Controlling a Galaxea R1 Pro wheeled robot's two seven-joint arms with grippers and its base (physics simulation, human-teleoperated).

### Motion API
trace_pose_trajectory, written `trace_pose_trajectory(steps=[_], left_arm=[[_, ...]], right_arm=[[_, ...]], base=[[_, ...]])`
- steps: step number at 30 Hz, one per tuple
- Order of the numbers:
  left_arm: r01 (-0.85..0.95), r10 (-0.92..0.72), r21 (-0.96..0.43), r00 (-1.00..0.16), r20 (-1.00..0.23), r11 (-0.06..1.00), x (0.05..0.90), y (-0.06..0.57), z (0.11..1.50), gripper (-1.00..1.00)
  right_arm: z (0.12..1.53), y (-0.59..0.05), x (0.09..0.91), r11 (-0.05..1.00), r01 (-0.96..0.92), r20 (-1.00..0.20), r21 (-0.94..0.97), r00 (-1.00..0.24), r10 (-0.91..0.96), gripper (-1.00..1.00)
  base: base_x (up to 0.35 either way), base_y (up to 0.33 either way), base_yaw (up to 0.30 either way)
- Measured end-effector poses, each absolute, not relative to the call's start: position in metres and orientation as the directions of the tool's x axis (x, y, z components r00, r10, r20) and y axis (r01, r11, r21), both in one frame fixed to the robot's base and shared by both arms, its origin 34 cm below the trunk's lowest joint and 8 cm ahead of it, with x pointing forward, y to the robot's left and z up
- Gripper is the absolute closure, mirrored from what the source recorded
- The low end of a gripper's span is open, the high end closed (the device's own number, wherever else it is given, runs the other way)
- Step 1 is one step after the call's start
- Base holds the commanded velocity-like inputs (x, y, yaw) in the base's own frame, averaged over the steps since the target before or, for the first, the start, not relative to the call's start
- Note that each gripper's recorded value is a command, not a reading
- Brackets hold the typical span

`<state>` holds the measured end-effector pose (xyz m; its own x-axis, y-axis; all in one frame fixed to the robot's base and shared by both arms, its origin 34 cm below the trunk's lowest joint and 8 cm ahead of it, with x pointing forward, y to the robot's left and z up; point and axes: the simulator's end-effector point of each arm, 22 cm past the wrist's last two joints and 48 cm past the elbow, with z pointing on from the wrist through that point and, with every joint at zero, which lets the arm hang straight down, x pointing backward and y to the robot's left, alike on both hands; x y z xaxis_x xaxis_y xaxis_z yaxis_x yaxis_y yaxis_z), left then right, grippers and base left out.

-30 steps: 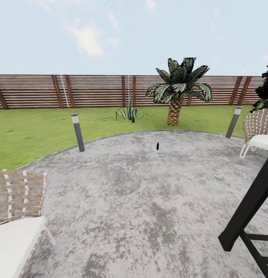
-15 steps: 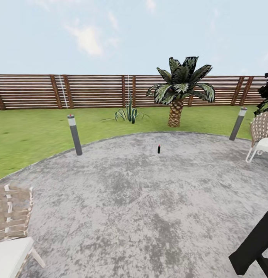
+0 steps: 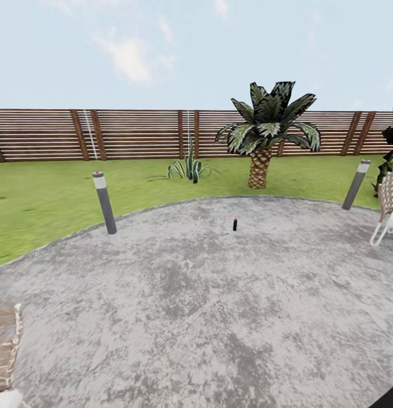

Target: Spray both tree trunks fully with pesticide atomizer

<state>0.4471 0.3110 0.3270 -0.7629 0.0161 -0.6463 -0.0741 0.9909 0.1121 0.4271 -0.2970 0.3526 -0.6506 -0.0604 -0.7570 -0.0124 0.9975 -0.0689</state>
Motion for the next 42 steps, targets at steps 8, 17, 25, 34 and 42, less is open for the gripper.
trace_pose_trajectory(steps=[8,17,25,34,42], left_arm=[[-0.074,0.016,0.112,-0.763,-0.646,0.991,0.447,0.311,0.327,-1.0],[-0.074,0.017,0.113,-0.763,-0.646,0.991,0.447,0.3115,0.3271,-1.0],[-0.074,0.016,0.113,-0.763,-0.646,0.991,0.447,0.3115,0.327,-1.0],[-0.074,0.017,0.113,-0.762,-0.647,0.991,0.4474,0.3113,0.3273,-1.0],[-0.074,0.017,0.112,-0.762,-0.647,0.991,0.4475,0.3111,0.3274,-1.0]], right_arm=[[0.353,-0.2976,0.4276,0.997,-0.01,-0.758,-0.07,-0.65,-0.06,-1.0],[0.3532,-0.2987,0.4277,0.997,-0.007,-0.758,-0.073,-0.649,-0.06,-1.0],[0.3532,-0.2988,0.4277,0.997,-0.006,-0.758,-0.072,-0.649,-0.059,-1.0],[0.3532,-0.2987,0.4277,0.997,-0.006,-0.758,-0.073,-0.649,-0.059,-1.0],[0.3536,-0.2988,0.4283,0.997,-0.005,-0.759,-0.072,-0.648,-0.059,-1.0]], base=[[0.339,0.0,0.0],[0.339,0.0,-0.044],[0.339,0.0,-0.264],[0.339,0.0,-0.122],[0.339,0.0,-0.002]])
